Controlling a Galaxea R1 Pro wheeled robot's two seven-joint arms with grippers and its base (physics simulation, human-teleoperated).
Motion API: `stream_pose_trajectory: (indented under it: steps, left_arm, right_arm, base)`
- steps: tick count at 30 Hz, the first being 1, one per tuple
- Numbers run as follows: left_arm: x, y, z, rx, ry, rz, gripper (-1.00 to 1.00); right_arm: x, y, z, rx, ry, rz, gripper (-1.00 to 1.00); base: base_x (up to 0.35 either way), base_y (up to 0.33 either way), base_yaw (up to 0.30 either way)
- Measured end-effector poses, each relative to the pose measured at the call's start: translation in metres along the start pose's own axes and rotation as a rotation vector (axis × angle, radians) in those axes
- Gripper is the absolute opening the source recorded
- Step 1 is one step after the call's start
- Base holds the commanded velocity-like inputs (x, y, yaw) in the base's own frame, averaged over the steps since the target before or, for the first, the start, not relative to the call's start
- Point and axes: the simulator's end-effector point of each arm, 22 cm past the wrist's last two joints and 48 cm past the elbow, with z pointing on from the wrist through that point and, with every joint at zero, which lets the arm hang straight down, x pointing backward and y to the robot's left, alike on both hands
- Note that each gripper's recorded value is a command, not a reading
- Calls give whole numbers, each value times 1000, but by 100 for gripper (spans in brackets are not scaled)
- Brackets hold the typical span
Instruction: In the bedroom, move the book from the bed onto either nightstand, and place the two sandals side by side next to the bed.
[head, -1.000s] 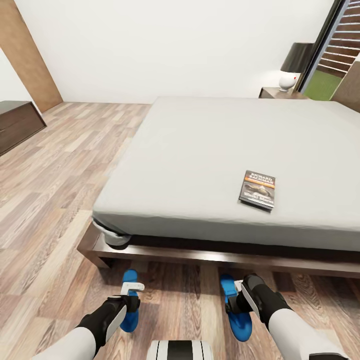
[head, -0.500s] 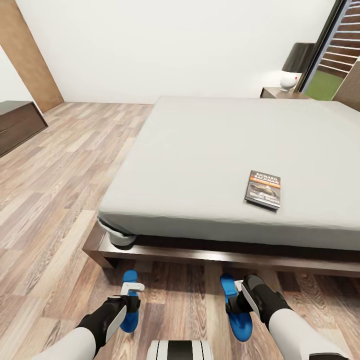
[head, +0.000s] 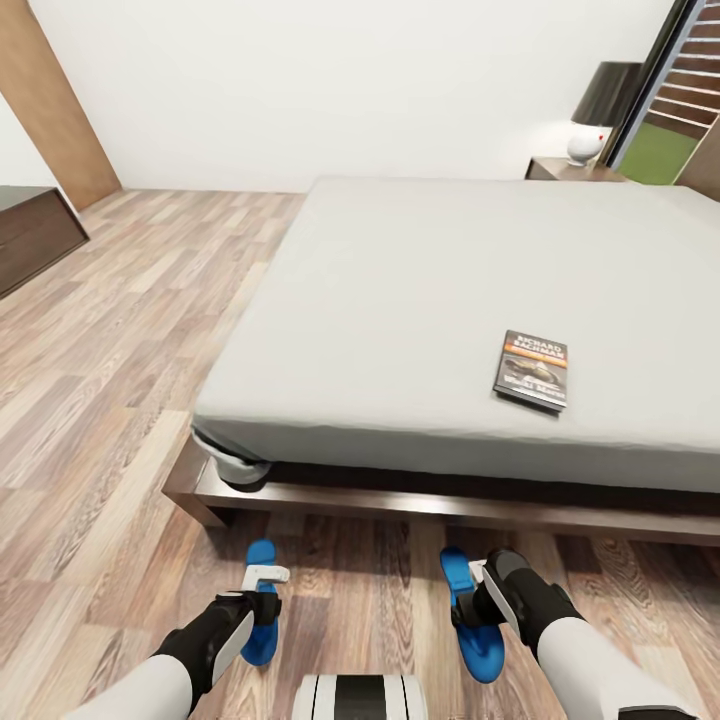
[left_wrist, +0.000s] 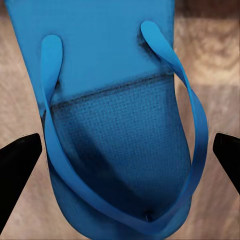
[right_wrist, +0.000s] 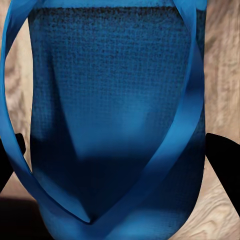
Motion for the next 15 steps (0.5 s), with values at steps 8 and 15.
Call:
stream_pose_trajectory:
  steps: [8,15]
  left_arm:
    - [10,-4,10,5,25,0,-100]
    - [-5,-7,16,15,5,0,-100]
  right_arm:
    - [9,1,15,-4,31,1,-100]
    - [18,2,28,-12,60,2,-100]
  base:
    - [0,0,0]
    - [0,0,0]
